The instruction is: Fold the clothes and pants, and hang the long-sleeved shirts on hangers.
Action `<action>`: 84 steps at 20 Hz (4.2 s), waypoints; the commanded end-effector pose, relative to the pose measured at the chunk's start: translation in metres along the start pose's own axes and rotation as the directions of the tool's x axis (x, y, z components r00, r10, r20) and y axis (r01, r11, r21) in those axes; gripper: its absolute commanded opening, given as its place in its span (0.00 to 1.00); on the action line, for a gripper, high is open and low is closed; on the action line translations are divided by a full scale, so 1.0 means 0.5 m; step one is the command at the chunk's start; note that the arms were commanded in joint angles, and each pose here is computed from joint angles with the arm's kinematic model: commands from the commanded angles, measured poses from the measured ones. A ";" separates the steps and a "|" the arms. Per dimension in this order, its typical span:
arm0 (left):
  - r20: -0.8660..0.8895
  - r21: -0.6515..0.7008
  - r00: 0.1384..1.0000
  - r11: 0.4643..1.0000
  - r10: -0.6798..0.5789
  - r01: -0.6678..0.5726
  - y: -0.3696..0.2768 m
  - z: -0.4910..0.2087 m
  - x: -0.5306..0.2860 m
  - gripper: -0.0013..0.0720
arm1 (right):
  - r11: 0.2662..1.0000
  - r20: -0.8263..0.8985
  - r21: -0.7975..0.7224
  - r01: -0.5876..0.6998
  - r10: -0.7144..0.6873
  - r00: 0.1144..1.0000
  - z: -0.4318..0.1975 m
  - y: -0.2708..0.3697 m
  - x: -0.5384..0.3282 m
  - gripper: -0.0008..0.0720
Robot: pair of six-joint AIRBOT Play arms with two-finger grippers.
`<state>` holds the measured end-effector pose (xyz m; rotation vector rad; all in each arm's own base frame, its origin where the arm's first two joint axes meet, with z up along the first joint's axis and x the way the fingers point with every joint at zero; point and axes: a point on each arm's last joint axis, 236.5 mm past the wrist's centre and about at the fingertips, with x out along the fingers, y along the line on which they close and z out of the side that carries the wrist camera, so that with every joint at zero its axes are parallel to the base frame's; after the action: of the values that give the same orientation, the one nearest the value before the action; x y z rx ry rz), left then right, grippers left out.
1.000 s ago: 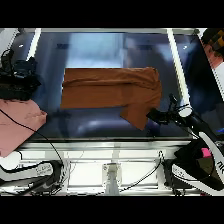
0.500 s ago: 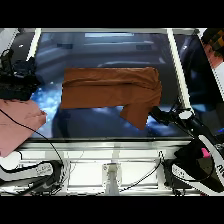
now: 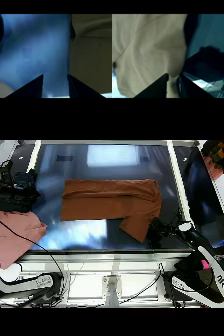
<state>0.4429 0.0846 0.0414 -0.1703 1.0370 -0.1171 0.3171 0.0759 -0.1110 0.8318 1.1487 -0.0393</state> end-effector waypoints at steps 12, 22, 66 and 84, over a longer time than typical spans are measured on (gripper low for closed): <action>0.003 -0.001 1.000 1.000 0.002 -0.002 0.002 0.001 -0.001 0.51 | 0.989 0.039 -0.146 -0.019 0.025 0.999 -0.008 0.047 0.006 0.03; -0.066 -0.160 0.992 0.982 -0.110 0.098 0.008 -0.101 0.044 0.51 | 0.976 0.100 -0.196 -0.090 0.111 0.989 0.008 0.106 -0.055 0.03; -0.088 -0.203 0.934 0.925 -0.345 0.322 -0.131 -0.183 0.036 0.04 | 0.946 0.057 -0.280 -0.163 0.186 0.981 -0.042 0.158 -0.145 0.03; 0.390 -0.348 0.907 0.887 -0.158 0.304 -0.105 0.057 0.049 0.04 | 0.981 0.545 -0.138 -0.133 0.188 0.817 0.230 0.185 -0.161 0.03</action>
<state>0.4567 0.0254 0.0547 -0.6703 0.7182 -0.1599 0.3908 0.0520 0.0383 0.7769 0.5354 -0.0229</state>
